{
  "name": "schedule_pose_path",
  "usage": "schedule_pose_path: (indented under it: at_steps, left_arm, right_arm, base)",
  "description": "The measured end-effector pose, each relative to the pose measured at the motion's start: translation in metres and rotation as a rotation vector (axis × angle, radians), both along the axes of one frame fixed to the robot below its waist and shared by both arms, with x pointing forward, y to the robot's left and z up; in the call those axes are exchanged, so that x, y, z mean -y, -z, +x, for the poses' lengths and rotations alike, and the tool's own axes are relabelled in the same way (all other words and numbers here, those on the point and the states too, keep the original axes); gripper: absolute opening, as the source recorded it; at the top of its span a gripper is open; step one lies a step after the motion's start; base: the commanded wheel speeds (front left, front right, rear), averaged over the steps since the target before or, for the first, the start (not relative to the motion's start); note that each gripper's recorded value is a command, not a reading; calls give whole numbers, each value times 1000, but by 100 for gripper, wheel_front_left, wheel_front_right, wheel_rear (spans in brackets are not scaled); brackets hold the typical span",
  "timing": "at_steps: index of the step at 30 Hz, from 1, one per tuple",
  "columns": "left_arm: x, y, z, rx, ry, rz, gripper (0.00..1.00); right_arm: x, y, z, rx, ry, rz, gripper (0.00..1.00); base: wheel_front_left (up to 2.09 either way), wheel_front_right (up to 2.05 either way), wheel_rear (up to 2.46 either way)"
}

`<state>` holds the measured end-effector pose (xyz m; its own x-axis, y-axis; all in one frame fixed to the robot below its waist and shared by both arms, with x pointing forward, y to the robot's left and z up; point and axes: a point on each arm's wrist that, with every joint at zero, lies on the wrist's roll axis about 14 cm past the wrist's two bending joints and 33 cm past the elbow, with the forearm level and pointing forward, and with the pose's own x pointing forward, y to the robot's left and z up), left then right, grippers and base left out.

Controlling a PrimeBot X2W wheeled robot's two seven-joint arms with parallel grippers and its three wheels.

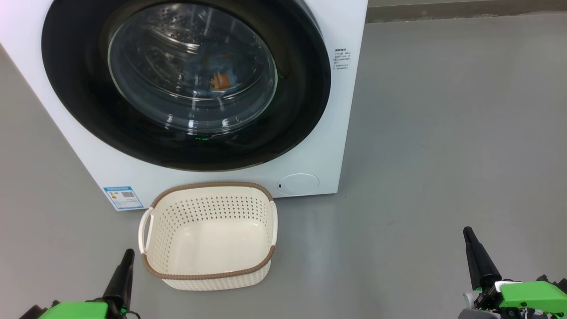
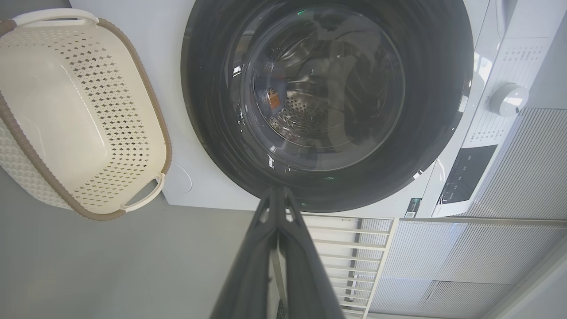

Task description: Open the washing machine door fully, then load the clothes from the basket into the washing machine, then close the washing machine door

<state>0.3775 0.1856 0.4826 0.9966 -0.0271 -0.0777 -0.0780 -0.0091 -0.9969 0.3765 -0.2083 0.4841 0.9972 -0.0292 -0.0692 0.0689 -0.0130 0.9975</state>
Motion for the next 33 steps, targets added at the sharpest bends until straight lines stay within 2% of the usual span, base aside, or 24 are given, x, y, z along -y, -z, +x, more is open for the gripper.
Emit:
schedule_pose_path:
  at_steps: [33]
  left_arm:
    - [0,0,0,0,-1,0,0]
  right_arm:
    - [1,0,0,0,4,3,0]
  base:
    - [0,0,0]
